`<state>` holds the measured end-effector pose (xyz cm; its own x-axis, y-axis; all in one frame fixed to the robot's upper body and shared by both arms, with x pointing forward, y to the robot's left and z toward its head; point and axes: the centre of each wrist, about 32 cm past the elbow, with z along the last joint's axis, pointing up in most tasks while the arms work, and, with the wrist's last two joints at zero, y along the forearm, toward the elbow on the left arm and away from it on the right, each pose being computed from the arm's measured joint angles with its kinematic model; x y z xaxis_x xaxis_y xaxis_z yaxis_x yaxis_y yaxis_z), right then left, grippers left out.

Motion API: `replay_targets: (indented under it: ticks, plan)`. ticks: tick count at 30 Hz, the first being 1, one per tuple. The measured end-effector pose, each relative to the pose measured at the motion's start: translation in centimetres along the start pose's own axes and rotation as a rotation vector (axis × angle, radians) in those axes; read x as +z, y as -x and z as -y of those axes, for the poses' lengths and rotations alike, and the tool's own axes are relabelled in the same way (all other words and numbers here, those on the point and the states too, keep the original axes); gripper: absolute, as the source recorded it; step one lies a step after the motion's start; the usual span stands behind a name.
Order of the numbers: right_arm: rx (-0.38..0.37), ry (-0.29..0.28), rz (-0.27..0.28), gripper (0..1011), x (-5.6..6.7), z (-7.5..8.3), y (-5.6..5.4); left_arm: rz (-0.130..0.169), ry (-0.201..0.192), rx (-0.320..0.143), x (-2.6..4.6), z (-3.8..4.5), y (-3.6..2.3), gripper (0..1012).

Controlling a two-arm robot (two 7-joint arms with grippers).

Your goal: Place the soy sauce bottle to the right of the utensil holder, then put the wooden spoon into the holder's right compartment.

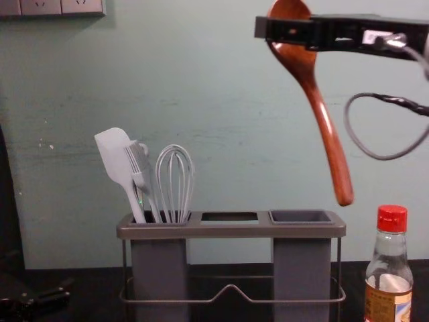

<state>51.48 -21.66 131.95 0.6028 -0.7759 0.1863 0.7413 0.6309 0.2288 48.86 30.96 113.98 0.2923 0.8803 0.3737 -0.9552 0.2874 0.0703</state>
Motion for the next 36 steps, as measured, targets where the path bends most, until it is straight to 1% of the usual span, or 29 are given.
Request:
replay_targets:
  ticks: [2, 5, 9, 12, 18, 25, 30, 33, 36]
  plan:
    - [-0.007, 0.003, 0.012, 833, -0.3, -0.9, -0.2, 0.0, 0.0, 0.0, 0.0, 0.0, 0.0, 1005]
    - [-0.014, 0.009, 0.025, 833, -0.6, -1.9, -0.5, 0.0, 0.0, 0.0, 0.0, 0.0, 0.0, 1005]
    - [-0.02, 0.027, 0.045, 833, -1.4, -3.5, -0.9, 0.0, 0.0, 0.0, 0.0, 0.0, 0.0, 1005]
    - [-0.022, 0.035, 0.049, 833, -1.9, -4.2, -1.0, 0.0, 0.0, 0.0, 0.0, 0.0, 0.0, 1005]
    - [-0.022, 0.055, 0.052, 833, -3.2, -5.4, -1.0, 0.0, 0.0, 0.0, 0.0, 0.0, 0.0, 1005]
    - [-0.023, 0.069, 0.046, 833, -4.2, -6.0, -1.0, 0.0, 0.0, 0.0, 0.0, 0.0, 0.0, 1005]
    - [-0.019, 0.081, 0.043, 833, -4.7, -6.0, -1.0, 0.0, 0.0, 0.0, 0.0, 0.0, 0.0, 1005]
    - [-0.008, 0.095, 0.037, 833, -4.9, -5.6, -0.9, 0.0, 0.0, 0.0, 0.0, 0.0, 0.0, 1005]
    - [-0.009, 0.101, 0.027, 833, -4.7, -4.9, -0.9, 0.0, 0.0, 0.0, 0.0, 0.0, 0.0, 1005]
